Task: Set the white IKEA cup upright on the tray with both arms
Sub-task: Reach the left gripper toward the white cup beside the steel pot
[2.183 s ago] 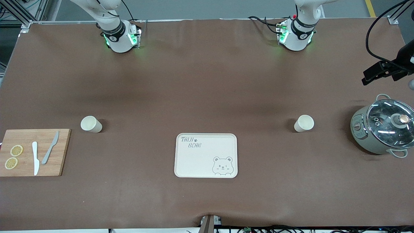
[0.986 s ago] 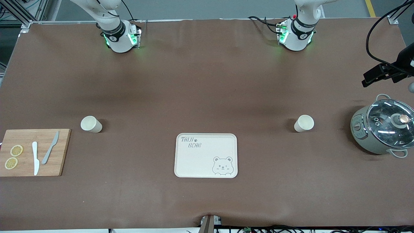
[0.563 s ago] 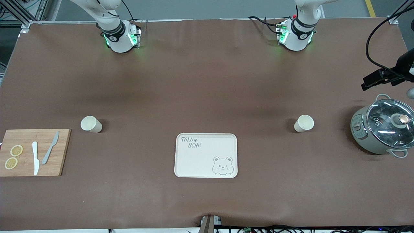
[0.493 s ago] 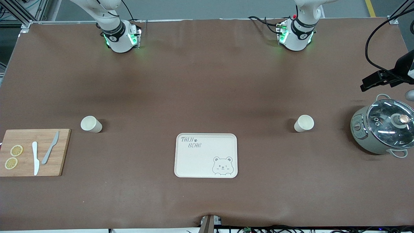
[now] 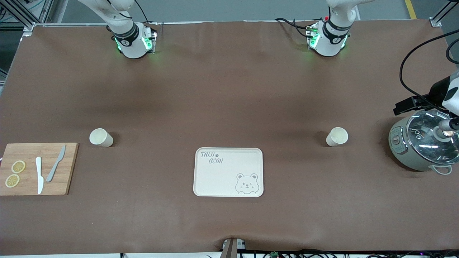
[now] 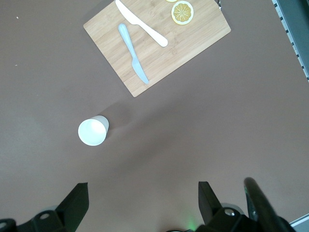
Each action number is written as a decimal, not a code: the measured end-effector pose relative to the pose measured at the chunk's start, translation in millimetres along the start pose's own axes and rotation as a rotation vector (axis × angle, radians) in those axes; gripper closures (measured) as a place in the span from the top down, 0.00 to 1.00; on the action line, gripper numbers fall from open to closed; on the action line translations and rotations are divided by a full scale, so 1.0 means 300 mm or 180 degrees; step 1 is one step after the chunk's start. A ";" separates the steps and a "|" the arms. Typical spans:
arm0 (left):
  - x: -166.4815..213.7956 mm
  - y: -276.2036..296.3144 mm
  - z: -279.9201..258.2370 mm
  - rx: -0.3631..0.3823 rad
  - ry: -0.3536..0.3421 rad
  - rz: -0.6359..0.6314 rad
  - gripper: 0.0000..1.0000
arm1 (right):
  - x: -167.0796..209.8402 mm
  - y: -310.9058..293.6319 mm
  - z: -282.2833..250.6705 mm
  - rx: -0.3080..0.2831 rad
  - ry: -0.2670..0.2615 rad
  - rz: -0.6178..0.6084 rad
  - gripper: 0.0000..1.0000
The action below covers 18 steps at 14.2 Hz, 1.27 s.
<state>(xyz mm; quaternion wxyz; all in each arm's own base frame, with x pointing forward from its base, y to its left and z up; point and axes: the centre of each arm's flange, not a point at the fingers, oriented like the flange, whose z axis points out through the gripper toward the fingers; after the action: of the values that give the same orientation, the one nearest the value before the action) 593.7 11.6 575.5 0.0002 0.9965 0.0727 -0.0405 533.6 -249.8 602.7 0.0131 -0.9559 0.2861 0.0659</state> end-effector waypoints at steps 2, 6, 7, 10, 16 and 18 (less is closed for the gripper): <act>0.038 -0.030 0.032 -0.0029 0.0053 -0.0048 1.00 | 0.000 -0.001 0.000 0.0000 0.0000 -0.0001 1.00; 0.158 -0.049 0.245 -0.0108 -0.0018 -0.0068 1.00 | 0.000 -0.002 0.000 0.0000 0.0000 -0.0004 1.00; 0.179 -0.041 0.301 -0.0126 -0.0020 -0.0058 1.00 | 0.000 -0.003 0.000 0.0000 0.0000 -0.0004 1.00; 0.204 -0.010 0.422 -0.0158 -0.0040 -0.0012 1.00 | 0.000 -0.003 0.000 0.0000 0.0000 -0.0005 1.00; 0.108 0.061 0.611 -0.0110 -0.0106 0.0104 1.00 | -0.005 -0.037 0.001 0.0002 -0.0001 -0.0064 1.00; 0.069 0.060 0.648 -0.0088 -0.0066 0.0106 1.00 | -0.002 -0.094 0.022 -0.0006 -0.0028 -0.0151 1.00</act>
<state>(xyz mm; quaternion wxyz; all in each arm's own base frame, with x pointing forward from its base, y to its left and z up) 601.1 -4.3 380.1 0.0154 0.9970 0.0567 -0.0497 547.7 -225.4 595.9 0.0150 -0.9621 0.2632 0.0701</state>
